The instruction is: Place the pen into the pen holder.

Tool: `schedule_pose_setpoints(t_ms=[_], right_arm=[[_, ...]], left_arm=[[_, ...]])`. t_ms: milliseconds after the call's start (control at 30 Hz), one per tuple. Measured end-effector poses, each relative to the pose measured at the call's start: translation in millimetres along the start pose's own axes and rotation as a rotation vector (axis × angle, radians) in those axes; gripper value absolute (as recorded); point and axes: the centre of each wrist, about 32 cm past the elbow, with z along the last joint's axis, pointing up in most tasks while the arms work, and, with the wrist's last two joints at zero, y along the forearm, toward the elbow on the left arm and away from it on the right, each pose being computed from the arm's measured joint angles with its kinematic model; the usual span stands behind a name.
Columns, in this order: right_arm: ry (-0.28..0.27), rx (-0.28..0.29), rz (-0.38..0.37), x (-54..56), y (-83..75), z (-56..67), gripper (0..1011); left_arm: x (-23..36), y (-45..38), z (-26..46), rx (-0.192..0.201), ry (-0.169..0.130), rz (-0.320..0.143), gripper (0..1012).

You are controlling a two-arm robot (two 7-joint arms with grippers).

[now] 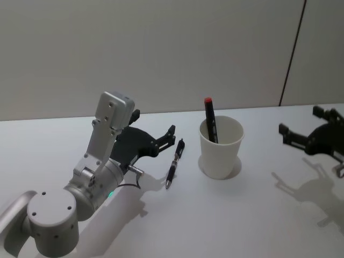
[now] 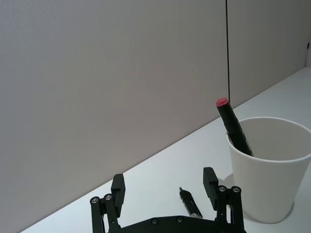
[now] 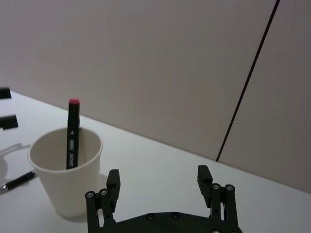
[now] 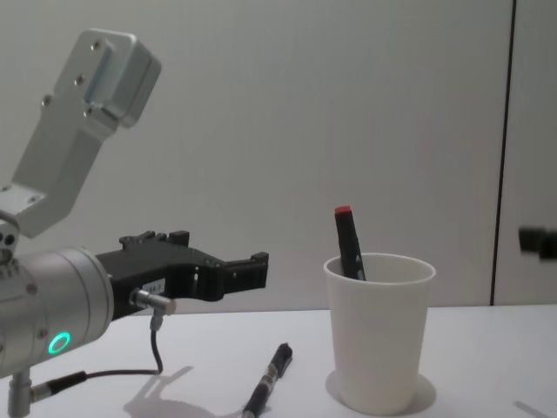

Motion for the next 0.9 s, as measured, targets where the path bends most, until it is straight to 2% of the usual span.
schedule_pose_setpoints(t_ms=[100, 200, 233, 300, 533, 667, 900], right_arm=[[-0.005, 0.037, -0.012, -0.5, -0.6, 4.3, 1001], [-0.014, 0.099, -0.033, -1.2, -1.2, 11.6, 1001], [-0.014, 0.099, -0.033, -1.2, -1.2, 11.6, 1001], [-0.021, 0.148, -0.049, -1.6, -1.4, 16.9, 1001], [-0.033, 0.247, -0.081, -2.5, -1.2, 28.5, 1001], [-0.043, 0.321, -0.106, -3.2, -0.5, 37.3, 1001], [-0.051, 0.395, -0.131, -3.8, 0.1, 47.6, 1001]], left_arm=[[0.0, 0.9, -0.4, 0.004, 0.003, 0.000, 1003], [-0.1, 1.4, -0.8, 0.005, 0.004, 0.000, 1003], [-0.2, 1.6, -0.9, 0.006, 0.004, -0.001, 1003], [-0.4, 2.0, -0.8, 0.009, 0.004, -0.005, 1003], [-3.0, 2.3, 1.2, 0.035, 0.022, -0.034, 1003], [-7.9, 1.0, 1.6, 0.059, 0.041, -0.062, 1003], [-18.6, -2.1, -0.4, 0.091, 0.078, -0.112, 1003]])
